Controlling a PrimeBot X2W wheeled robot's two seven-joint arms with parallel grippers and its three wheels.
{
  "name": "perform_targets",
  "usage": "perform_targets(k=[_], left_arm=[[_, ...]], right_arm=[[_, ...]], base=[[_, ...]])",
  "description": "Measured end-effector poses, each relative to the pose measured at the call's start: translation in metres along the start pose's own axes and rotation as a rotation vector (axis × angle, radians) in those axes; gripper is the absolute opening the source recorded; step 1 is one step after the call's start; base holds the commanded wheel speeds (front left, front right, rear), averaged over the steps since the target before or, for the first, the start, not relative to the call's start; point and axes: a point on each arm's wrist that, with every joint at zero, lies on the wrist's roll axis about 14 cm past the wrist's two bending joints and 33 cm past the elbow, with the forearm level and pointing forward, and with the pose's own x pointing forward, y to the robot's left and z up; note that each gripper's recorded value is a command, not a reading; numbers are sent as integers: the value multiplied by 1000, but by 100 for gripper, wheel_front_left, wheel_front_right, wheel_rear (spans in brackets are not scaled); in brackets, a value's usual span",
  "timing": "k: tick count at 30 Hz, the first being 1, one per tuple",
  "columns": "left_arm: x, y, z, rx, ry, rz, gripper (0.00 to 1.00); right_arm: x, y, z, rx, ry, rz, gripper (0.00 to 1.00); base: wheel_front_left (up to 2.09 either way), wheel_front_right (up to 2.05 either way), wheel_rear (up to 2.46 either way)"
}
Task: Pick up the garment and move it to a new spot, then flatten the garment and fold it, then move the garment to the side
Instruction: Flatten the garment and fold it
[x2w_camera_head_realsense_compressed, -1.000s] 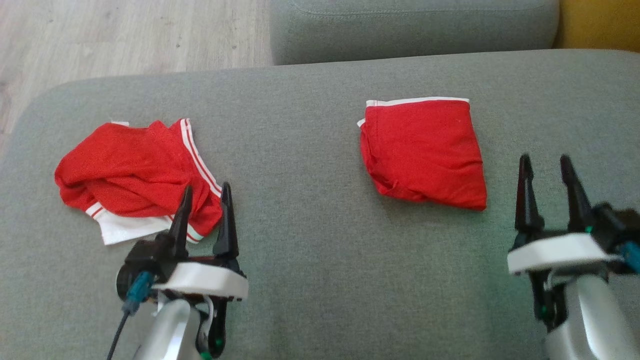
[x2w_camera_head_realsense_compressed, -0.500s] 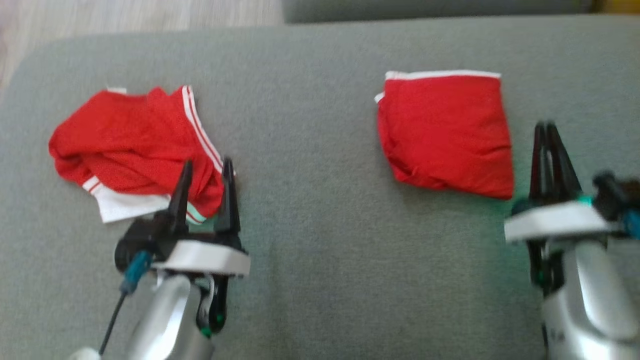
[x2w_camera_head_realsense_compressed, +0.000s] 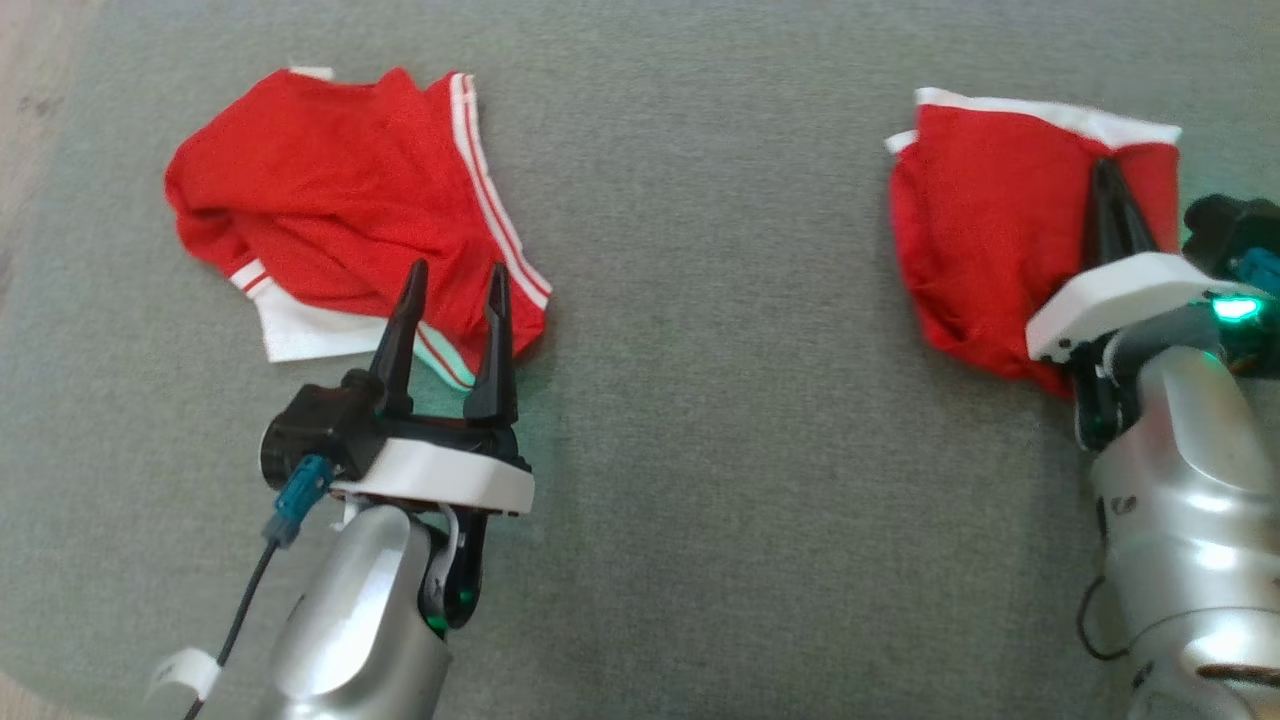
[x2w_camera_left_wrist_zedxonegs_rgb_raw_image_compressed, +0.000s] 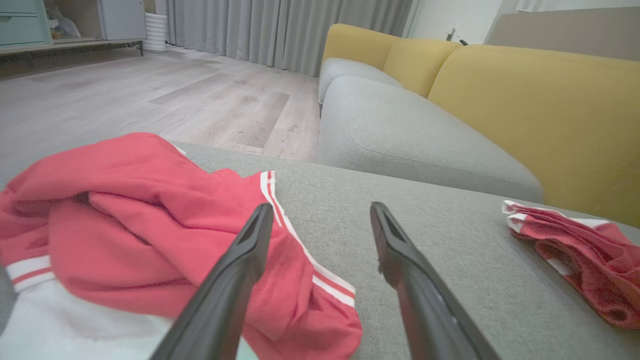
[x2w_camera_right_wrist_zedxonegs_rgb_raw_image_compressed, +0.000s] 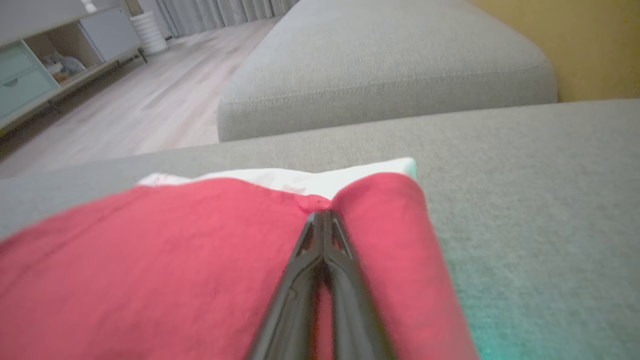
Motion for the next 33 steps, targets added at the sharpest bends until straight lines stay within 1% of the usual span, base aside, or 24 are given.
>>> perform_targets(k=[2, 6, 9, 13, 15, 19, 23, 28, 31, 33], left_arm=[[-1, 4, 3, -2, -6, 14, 100], [-3, 6, 9, -1, -22, 22, 100], [-5, 3, 13, -1, -30, 18, 100], [-6, 1, 17, 0, -42, 10, 100], [-6, 0, 18, 0, -44, 8, 100], [-5, -2, 18, -4, -45, 5, 100], [-6, -4, 20, -7, -50, -1, 100], [-7, -10, 23, -6, -59, -14, 100], [-8, -14, 28, -10, -74, -23, 100], [-9, -18, 29, -7, -79, -34, 100]], right_arm=[[3, 1, -7, -37, 24, 10, 0], [3, 15, 2, -61, 2, 46, 0], [2, 35, 12, -95, -23, 107, 0], [-3, 79, 25, -110, -65, 240, 0], [-8, 96, 16, -133, -39, 297, 0], [-20, 105, -22, -188, 94, 343, 0], [-28, 109, -27, -171, 122, 359, 0], [-39, 101, -24, -133, 102, 335, 0], [-43, 82, -8, -75, 46, 270, 0], [-46, 70, 17, -31, -35, 227, 0]], base=[[0, 0, 0], [0, 0, 0], [0, 0, 0], [0, 0, 0], [0, 0, 0], [0, 0, 0], [0, 0, 0], [0, 0, 0], [0, 0, 0], [0, 0, 0]])
